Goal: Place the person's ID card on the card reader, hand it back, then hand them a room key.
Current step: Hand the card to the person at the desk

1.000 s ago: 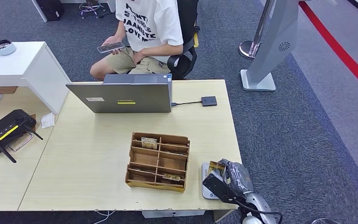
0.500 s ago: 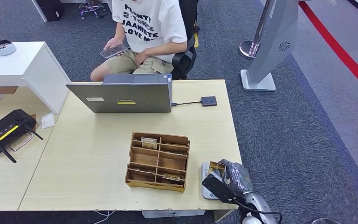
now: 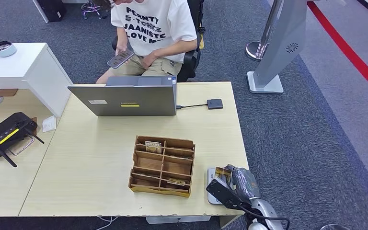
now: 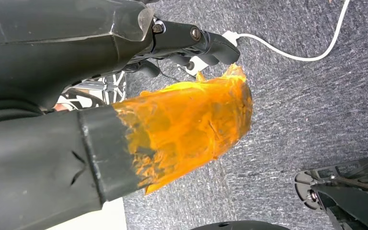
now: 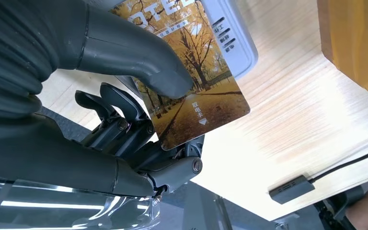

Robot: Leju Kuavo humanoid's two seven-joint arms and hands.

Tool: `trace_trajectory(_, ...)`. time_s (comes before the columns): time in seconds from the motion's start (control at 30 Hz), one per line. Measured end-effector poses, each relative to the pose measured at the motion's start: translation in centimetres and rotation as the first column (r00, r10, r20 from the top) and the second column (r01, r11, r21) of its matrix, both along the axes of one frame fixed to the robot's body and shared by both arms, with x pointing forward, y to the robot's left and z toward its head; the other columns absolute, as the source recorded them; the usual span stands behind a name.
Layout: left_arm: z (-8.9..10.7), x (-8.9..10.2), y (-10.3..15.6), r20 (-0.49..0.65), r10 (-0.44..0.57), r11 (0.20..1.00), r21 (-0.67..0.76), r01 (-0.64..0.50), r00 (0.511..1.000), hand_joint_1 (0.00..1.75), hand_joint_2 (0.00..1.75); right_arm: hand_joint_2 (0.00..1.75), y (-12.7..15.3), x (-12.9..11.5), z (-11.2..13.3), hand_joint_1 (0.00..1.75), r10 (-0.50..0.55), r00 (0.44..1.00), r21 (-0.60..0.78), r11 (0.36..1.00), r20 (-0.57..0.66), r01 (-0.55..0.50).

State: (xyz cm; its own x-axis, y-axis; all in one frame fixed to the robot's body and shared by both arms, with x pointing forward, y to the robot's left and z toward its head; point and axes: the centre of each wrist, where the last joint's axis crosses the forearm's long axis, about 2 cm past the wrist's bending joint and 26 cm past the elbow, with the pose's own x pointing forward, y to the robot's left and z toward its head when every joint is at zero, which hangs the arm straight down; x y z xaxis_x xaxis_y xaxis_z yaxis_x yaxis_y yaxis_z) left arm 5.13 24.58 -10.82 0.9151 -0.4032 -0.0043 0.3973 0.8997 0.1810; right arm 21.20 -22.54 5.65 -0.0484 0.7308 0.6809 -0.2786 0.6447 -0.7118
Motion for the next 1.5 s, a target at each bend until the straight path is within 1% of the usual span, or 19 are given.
trace_trajectory(0.37,0.00,0.00,0.00,0.000,-0.001,1.000,0.000,0.001,1.000,0.00,0.00,1.75,0.03,0.17,-0.07,1.75,0.015,1.000,-0.036,0.999,-0.010,-0.015)
trace_trajectory(1.5,-0.01,0.00,0.07,-0.003,-0.012,1.000,-0.003,0.012,1.000,0.00,0.00,1.75,-0.08,0.53,0.09,1.75,0.038,0.999,-0.072,0.997,-0.023,-0.040)
